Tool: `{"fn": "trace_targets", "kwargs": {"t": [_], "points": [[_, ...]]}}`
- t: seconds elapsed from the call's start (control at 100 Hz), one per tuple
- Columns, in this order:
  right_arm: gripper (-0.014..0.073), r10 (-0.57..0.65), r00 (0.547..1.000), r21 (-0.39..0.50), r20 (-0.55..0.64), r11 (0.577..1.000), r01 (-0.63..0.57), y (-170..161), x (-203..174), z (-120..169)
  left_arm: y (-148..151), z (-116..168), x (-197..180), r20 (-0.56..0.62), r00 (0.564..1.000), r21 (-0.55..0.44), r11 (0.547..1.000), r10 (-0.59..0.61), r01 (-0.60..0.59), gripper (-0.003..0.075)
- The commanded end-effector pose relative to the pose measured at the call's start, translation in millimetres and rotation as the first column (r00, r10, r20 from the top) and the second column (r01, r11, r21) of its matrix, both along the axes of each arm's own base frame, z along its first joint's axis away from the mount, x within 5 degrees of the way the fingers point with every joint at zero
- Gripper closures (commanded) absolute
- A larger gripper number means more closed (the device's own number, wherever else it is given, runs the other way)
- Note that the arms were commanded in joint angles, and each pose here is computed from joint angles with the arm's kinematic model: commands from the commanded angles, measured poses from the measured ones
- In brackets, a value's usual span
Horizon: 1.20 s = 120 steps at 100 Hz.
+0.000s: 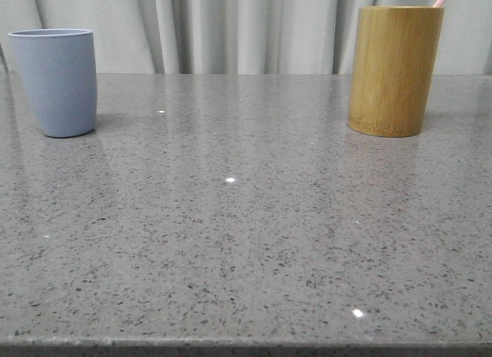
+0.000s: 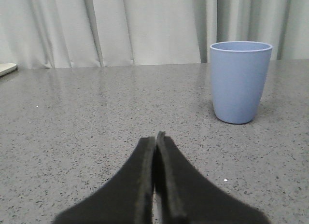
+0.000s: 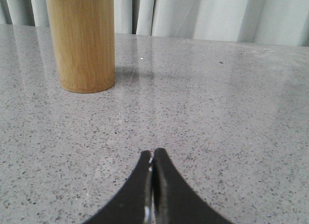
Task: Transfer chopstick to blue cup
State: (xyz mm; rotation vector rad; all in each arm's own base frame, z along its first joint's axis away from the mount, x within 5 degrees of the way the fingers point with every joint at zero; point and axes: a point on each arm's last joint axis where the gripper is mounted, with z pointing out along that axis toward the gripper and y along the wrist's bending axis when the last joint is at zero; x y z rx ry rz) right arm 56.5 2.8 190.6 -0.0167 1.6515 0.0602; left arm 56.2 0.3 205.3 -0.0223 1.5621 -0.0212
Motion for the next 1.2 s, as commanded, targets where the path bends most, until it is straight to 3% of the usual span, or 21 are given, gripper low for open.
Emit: {"fn": "trace_targets", "kwargs": {"t": [0.0,0.65,0.85,1.04,1.19], "points": [[0.0663,-0.005,0.994,-0.007,0.110,1.000,0.005,0,-1,9,-1,6,-3,0.106,0.994,-0.009,1.000,-0.005,0.006,0.0739],[0.0663,-0.005,0.990,-0.006,0.138,1.000,0.005,0,-1,12,-1,10,-3,0.146,0.989,-0.008,1.000,-0.009,0.010,0.0739],[0.0663,-0.006,0.974,0.000,0.225,1.000,0.006,0,-2,21,0,22,-6,0.220,0.975,-0.101,0.995,-0.005,0.028,0.0739],[0.0663,-0.007,0.977,0.012,0.212,1.000,0.004,-1,-11,56,-1,53,-11,0.166,0.986,-0.141,0.990,-0.010,0.034,0.0739],[0.0663,-0.006,0.994,0.001,0.108,1.000,0.006,-1,-19,104,-4,88,-6,-0.016,0.999,-0.212,0.976,-0.046,0.041,0.0739]]}}
